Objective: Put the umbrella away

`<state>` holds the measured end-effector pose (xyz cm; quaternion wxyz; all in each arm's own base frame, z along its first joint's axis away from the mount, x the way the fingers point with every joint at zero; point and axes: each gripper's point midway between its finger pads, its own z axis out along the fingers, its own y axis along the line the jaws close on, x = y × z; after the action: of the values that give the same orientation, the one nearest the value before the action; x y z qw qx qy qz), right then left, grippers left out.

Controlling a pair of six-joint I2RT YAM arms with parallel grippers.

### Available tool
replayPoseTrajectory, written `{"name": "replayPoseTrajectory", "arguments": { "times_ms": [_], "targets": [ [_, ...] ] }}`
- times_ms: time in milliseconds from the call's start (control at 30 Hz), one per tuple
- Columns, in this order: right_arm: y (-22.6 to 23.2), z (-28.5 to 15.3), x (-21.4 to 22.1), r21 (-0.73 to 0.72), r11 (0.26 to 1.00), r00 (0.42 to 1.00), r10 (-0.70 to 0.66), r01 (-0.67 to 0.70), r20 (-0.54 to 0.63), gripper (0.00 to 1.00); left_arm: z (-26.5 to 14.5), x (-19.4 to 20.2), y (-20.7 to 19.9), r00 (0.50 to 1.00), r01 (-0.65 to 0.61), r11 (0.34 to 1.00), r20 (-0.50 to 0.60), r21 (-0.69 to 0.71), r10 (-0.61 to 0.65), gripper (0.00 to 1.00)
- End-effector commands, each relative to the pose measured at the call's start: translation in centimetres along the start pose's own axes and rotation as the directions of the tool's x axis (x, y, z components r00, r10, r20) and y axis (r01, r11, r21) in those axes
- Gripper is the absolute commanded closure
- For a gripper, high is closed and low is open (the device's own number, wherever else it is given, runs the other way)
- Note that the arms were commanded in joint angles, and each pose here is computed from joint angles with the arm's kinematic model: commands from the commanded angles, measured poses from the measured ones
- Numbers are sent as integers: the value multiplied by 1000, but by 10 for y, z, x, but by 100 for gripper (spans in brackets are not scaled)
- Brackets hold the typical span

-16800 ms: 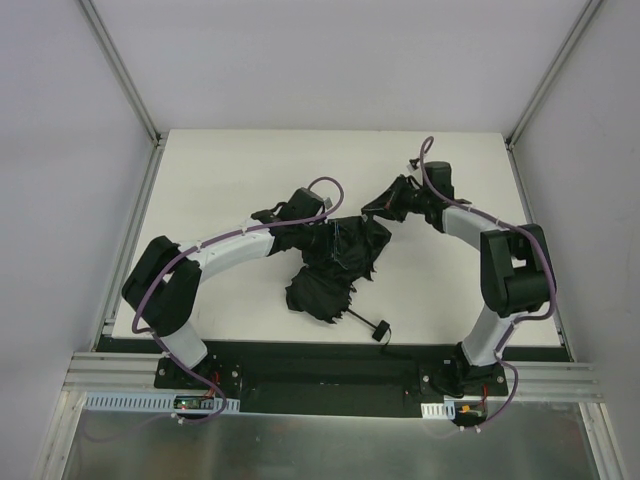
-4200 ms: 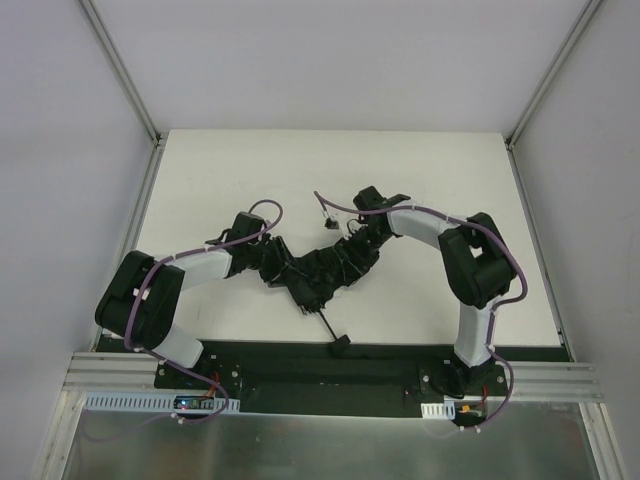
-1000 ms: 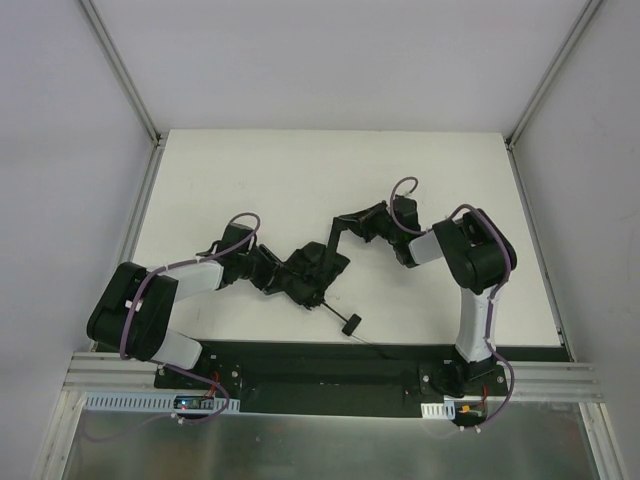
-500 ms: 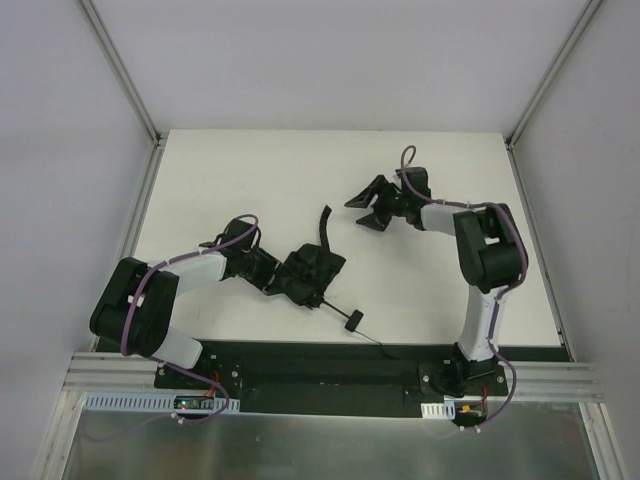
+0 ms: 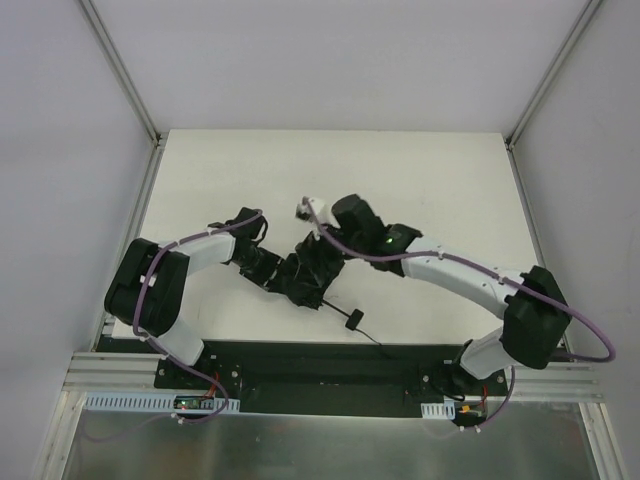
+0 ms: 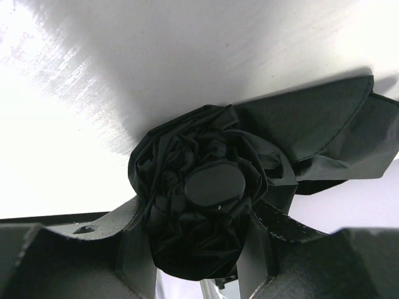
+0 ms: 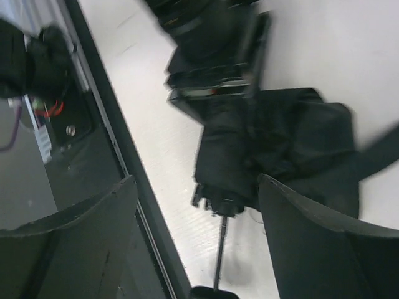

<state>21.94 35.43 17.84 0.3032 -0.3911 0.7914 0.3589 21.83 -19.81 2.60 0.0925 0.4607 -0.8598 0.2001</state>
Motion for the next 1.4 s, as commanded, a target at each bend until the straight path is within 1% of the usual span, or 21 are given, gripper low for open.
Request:
{"name": "replayPoseTrajectory", "arguments": {
  "times_ms": [0, 67, 167, 267, 433, 500, 600, 633, 733, 800, 833, 867, 900, 933, 967, 1000, 1033, 1100, 1133, 1267, 1367],
  "targets": [
    [4, 36, 27, 55, 974, 974, -218, 222, -69, 21, 6, -6, 51, 995, 89, 963, 60, -252, -77, 100],
    [5, 54, 36, 80, 955, 956, -279, 287, -92, 21, 6, -6, 51, 995, 92, 959, 53, -269, -81, 100],
    [0, 73, 43, 125, 935, 940, -319, 333, -118, 21, 7, -1, 51, 995, 99, 952, 21, -289, -97, 100],
    [3, 90, 53, 97, 927, 927, -346, 361, -146, 21, 7, 2, 51, 994, 111, 947, 9, -302, -113, 100],
    [-8, 110, 81, 138, 908, 904, -357, 395, -234, 26, 6, 6, 47, 989, 136, 942, -12, -308, -147, 100],
    [-19, 113, 87, 210, 891, 900, -345, 403, -265, 34, 5, 9, 45, 987, 143, 941, -23, -307, -157, 100],
    [-33, 114, 104, 284, 875, 902, -307, 393, -304, 56, 3, 9, 44, 982, 175, 937, -10, -303, -187, 100],
    [-37, 115, 112, 291, 877, 903, -287, 382, -320, 64, 2, 8, 43, 981, 184, 937, -2, -298, -193, 100],
    [-42, 115, 143, 289, 901, 908, -210, 323, -361, 81, -1, 6, 36, 983, 181, 945, 13, -274, -184, 100],
    [-43, 112, 167, 273, 922, 910, -156, 274, -385, 99, -3, 6, 30, 985, 171, 952, 16, -252, -173, 100],
    [-40, 114, 169, 256, 935, 919, -141, 247, -369, 100, -4, 4, 28, 986, 165, 956, 26, -243, -164, 99],
    [-37, 113, 175, 233, 948, 923, -123, 219, -365, 100, -6, 2, 26, 987, 159, 960, 34, -231, -156, 91],
    [-32, 113, 181, 192, 965, 926, -99, 179, -364, 100, -6, 1, 24, 988, 152, 965, 40, -216, -147, 79],
    [-33, 112, 187, 182, 973, 928, -67, 141, -365, 100, -8, -3, 21, 990, 142, 970, 53, -199, -134, 64],
    [-31, 111, 192, 155, 982, 929, -42, 105, -367, 100, -9, -4, 17, 991, 128, 976, 58, -176, -120, 46],
    [-30, 110, 193, 127, 990, 933, -18, 68, -360, 100, -11, -8, 12, 993, 105, 985, 69, -139, -96, 34],
    [-29, 109, 196, 104, 994, 932, 1, 39, -363, 100, -16, -11, 5, 994, 75, 993, 80, -89, -68, 24],
    [-25, 108, 197, 49, 998, 928, 45, -29, -369, 100, -25, -16, -9, 994, 13, 1000, 110, 21, -16, 12],
    [-25, 107, 196, 25, 998, 926, 70, -65, -370, 100, -31, -18, -15, 992, -17, 997, 126, 80, 7, 1],
    [-24, 103, 195, -66, 980, 912, 149, -187, -381, 100, -49, -24, -35, 984, -80, 958, 174, 277, 31, 1],
    [-29, 100, 189, -117, 939, 884, 254, -322, -393, 100, -55, -22, -36, 983, -91, 926, 184, 366, 24, 1]
  ]
}}
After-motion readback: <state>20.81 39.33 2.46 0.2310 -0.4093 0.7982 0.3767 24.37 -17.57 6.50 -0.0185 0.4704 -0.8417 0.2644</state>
